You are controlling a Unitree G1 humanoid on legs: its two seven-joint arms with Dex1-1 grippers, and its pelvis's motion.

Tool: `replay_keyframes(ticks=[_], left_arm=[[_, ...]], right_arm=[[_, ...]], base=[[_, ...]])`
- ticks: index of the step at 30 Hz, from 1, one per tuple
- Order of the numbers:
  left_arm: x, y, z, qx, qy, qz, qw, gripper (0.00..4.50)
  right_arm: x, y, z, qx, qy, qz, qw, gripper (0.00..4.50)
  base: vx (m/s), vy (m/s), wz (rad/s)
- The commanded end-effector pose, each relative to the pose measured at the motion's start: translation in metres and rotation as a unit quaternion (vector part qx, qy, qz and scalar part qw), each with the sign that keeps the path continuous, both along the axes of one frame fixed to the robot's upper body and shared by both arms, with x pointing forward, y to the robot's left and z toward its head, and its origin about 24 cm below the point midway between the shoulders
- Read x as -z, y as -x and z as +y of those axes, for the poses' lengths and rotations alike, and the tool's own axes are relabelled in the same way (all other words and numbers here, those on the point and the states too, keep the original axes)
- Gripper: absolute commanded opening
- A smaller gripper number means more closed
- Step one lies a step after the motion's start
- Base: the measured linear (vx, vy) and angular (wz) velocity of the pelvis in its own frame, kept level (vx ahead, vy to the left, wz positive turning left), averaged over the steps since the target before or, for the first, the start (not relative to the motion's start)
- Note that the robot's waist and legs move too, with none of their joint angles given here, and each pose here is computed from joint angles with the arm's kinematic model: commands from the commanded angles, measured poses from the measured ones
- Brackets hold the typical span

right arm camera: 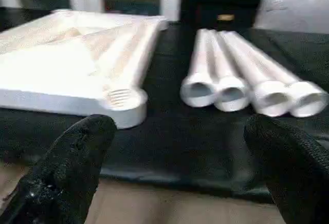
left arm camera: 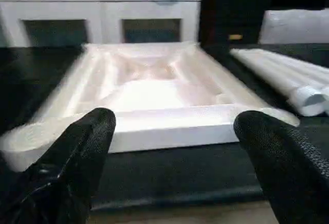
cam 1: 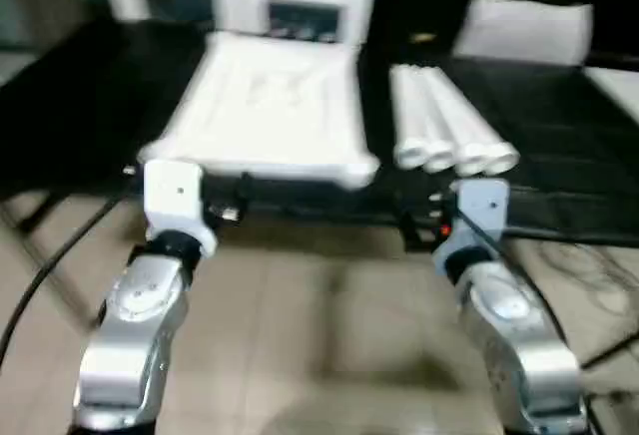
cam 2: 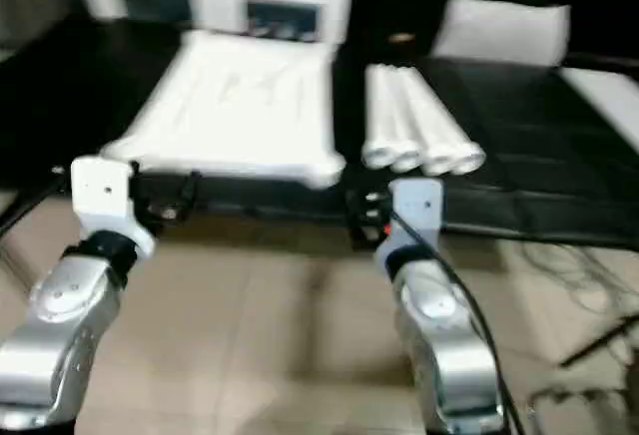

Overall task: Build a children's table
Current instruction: Move to table

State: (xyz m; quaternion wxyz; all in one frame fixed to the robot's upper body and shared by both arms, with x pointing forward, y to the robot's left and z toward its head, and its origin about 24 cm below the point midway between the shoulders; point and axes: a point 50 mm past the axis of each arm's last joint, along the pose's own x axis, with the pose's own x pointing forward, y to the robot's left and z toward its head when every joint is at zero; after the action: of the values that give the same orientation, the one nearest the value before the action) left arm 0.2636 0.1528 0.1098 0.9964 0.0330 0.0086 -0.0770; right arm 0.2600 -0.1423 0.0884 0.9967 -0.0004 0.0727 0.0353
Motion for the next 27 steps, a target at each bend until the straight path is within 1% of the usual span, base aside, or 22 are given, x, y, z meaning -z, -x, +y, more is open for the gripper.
replay_keyframes(ticks=[1, 2, 4, 13, 18, 24, 27], left_arm=[[-0.0028, 0.0004, -0.0039, 0.012, -0.004, -0.007, 1.000, 4.33], [-0.0033, 0.0007, -0.0050, 0.015, -0.005, -0.009, 1.000, 4.33], [-0.0035, 0.0010, -0.0054, 0.016, -0.006, -0.010, 1.000, 4.33], [-0.0053, -0.0002, -0.0069, 0.022, -0.010, -0.013, 1.000, 4.33], [-0.0032, -0.0001, -0.0066, 0.024, -0.012, -0.009, 1.000, 4.33], [-0.0006, 0.0003, -0.0072, 0.031, -0.014, -0.004, 0.999, 4.33], [0.0003, 0.0001, -0.0081, 0.033, -0.014, -0.001, 0.999, 4.33]], right_arm=[[-0.0072, -0.0018, -0.0016, 0.001, -0.002, -0.017, 1.000, 4.50], [-0.0101, -0.0028, -0.0015, -0.008, -0.001, -0.024, 1.000, 4.50], [-0.0117, -0.0031, -0.0016, -0.010, 0.003, -0.028, 1.000, 4.50], [-0.0132, -0.0019, 0.0009, -0.033, 0.004, -0.031, 0.999, 4.50], [-0.0118, 0.0008, 0.0008, -0.036, 0.002, -0.028, 0.999, 4.50], [-0.0059, 0.0050, -0.0010, -0.029, 0.006, -0.014, 0.999, 4.50], [-0.0050, 0.0061, -0.0030, -0.026, 0.007, -0.012, 1.000, 4.50]], base=[[0.122, -0.029, -0.26], [0.167, -0.019, -0.52], [0.149, -0.008, -0.36], [0.129, 0.014, 0.02], [0.096, -0.071, -0.06], [0.151, 0.039, 0.01], [0.115, -0.008, -0.27]])
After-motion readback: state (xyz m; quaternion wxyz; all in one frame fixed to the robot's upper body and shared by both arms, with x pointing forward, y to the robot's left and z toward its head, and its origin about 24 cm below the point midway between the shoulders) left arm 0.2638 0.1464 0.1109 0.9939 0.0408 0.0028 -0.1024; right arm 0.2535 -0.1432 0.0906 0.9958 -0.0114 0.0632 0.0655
